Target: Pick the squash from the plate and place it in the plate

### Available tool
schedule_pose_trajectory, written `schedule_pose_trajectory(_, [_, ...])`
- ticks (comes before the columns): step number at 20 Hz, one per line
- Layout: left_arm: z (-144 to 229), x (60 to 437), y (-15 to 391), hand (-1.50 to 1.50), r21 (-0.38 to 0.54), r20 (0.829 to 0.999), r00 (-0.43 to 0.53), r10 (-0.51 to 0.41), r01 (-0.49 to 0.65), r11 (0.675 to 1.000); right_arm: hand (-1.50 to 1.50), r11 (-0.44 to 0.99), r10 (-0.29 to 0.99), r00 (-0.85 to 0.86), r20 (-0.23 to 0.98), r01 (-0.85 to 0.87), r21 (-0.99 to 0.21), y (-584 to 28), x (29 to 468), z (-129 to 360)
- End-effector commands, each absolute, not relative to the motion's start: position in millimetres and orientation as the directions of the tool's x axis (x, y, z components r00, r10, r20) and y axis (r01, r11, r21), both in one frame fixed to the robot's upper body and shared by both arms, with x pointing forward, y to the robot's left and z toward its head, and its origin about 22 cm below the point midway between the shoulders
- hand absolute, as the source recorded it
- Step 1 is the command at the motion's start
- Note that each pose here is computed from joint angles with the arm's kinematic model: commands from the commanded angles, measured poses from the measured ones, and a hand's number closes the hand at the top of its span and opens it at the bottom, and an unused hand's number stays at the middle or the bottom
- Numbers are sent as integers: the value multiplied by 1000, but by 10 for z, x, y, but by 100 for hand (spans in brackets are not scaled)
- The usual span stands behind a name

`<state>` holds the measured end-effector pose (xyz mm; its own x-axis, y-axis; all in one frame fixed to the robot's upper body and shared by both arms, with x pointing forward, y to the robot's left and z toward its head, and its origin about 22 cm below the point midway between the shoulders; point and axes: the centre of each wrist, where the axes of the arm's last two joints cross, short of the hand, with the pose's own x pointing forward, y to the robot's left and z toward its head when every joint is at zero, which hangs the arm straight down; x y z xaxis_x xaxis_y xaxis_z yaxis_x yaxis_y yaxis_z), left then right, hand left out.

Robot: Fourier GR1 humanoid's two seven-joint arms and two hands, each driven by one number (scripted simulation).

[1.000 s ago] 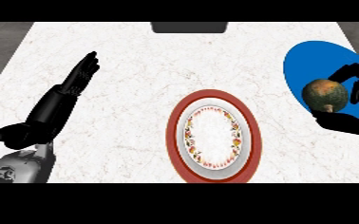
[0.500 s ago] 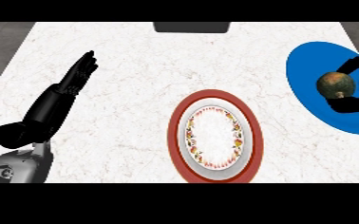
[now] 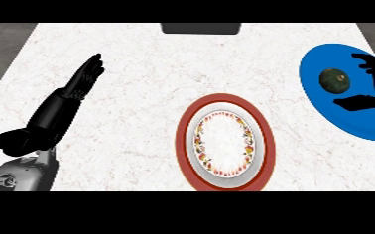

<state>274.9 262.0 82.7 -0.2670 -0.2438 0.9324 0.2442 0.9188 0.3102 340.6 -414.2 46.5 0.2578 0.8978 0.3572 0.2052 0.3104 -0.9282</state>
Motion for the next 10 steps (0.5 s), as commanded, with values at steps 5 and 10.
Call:
schedule_pose_trajectory(5, [749,2841,2634,0,314,932,-257,-255,227,922,-150,452,864,70,499,331,-829,-4358,3484,600])
schedule_pose_trajectory(10, [699,2651,2635,0,316,931,-257,-257,220,923,-150,648,739,-74,670,352,-676,-4359,3460,617])
